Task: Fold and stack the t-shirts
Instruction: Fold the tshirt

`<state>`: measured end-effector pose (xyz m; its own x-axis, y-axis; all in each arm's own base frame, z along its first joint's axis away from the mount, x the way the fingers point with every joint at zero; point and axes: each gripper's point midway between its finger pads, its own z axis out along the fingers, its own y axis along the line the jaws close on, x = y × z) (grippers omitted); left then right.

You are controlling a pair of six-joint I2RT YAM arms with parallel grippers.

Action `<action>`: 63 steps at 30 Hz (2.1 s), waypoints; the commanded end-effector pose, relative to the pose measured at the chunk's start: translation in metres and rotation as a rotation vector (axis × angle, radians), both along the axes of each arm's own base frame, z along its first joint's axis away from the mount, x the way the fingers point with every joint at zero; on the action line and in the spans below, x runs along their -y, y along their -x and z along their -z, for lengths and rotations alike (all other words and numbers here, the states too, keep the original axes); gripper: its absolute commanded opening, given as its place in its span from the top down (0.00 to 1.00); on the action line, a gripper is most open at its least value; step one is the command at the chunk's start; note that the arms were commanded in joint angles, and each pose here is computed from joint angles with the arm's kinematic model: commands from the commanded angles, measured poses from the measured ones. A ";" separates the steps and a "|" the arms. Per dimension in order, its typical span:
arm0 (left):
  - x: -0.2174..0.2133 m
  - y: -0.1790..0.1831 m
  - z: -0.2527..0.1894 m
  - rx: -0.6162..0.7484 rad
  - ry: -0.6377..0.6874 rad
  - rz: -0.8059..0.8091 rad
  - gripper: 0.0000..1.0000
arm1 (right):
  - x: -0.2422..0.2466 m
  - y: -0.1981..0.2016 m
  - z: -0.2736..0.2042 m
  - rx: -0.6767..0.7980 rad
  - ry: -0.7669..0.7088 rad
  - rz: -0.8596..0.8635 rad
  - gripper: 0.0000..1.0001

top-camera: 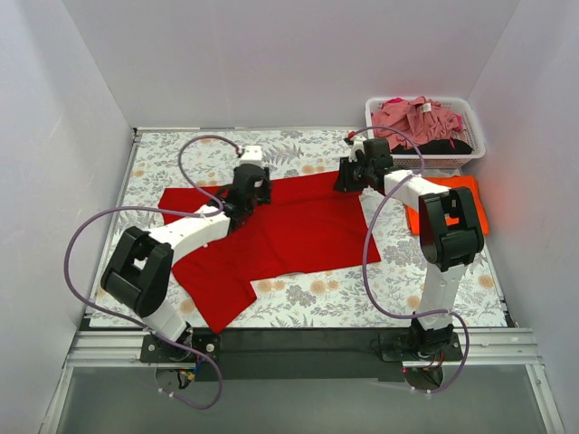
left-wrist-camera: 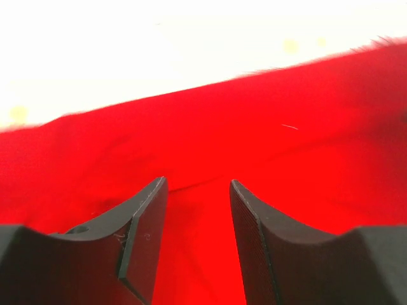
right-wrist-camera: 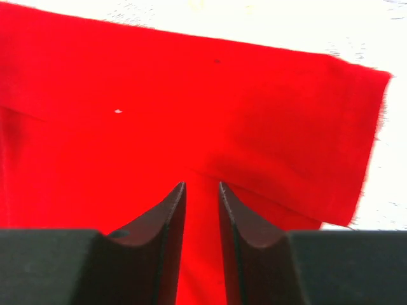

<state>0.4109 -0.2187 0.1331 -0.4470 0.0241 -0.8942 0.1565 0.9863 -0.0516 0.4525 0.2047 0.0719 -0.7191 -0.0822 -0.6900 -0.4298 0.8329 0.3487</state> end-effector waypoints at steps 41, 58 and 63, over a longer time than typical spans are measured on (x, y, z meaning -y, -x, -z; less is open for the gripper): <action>-0.254 -0.023 0.029 -0.300 0.258 -0.700 0.51 | 0.063 -0.027 -0.042 0.079 -0.041 0.192 0.65; -0.283 -0.067 0.104 -0.393 0.210 -0.784 0.66 | 0.059 -0.090 0.014 0.088 0.030 0.306 0.64; -0.289 -0.067 0.124 -0.446 0.207 -0.805 0.66 | 0.067 -0.096 0.033 0.050 0.084 0.347 0.64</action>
<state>0.4834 0.0607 0.0248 -0.5488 -0.5597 -0.6210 -0.6126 0.7747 -0.1568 0.5312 0.1500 0.0349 -0.7018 0.0915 -0.7065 -0.1817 0.9359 0.3018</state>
